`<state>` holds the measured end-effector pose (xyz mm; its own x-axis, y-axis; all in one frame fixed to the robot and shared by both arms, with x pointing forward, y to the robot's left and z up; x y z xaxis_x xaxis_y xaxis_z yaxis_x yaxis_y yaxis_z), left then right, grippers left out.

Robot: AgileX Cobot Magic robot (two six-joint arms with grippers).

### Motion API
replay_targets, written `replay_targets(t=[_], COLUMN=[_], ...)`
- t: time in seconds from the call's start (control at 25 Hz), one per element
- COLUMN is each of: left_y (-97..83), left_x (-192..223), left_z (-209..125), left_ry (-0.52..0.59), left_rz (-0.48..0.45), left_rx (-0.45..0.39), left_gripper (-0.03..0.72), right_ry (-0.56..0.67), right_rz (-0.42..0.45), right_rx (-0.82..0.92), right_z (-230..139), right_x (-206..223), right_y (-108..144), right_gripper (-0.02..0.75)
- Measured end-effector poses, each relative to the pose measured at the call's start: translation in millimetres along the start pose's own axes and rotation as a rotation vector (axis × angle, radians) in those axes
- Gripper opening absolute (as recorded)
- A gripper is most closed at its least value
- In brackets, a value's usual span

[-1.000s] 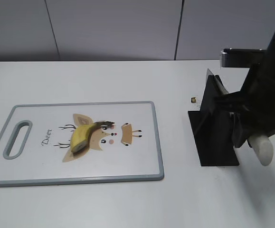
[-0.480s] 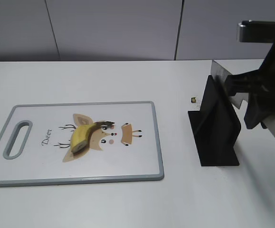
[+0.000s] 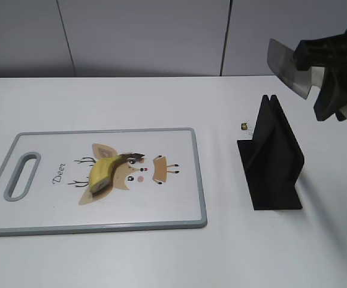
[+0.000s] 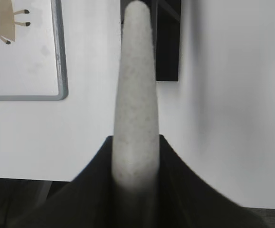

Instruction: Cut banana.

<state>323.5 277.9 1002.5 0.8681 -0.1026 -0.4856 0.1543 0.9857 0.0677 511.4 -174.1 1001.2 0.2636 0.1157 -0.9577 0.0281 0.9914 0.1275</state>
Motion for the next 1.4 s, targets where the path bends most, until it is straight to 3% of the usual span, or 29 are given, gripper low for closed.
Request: replay_targets(t=[0.2,0.44,0.64,1.0,1.16,1.4], left_y=[1.8,8.1,-3.0,-13.0,-20.7,-61.4], left_x=[6,12,31,62,77,98], left_z=[4,38,66,124,151,170], left_ry=[0.024,-0.058,-0.034,-0.010,0.000,0.104], left_rz=[-0.002,0.011,-0.089,-0.228,-0.298,-0.538], left_rx=[-0.006,-0.005,0.057,0.259,0.395,0.632], left_gripper=[0.558,0.601,0.613,0.613,0.610,0.597], right_ry=[-0.035,-0.119,-0.151,-0.123,-0.104,-0.097], right_rz=[0.012,0.041,0.080,0.136,0.176,0.262], right_rx=[-0.112,-0.480,-0.707,-0.994,-1.076,-1.284], right_z=[9,24,33,52,61,62], right_x=[-10,-18,-9,17,25,40], right_y=[4,15,30,55,69,86], right_gripper=[0.161,0.161,0.161,0.161,0.161,0.161])
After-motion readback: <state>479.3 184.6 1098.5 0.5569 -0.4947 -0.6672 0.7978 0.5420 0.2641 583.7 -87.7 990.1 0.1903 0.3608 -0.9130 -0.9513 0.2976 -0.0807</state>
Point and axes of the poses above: a point on each arm's last joint axis where the gripper is mounted, x pointing out along that axis toward the gripper, y along the wrist's bending axis when the last joint is at zero, z = x × y, the point moved 10 cm from there along x, pointing out along that axis toward the gripper, and after that the axes turned 2 degrees about x, right-handed, at the moved point
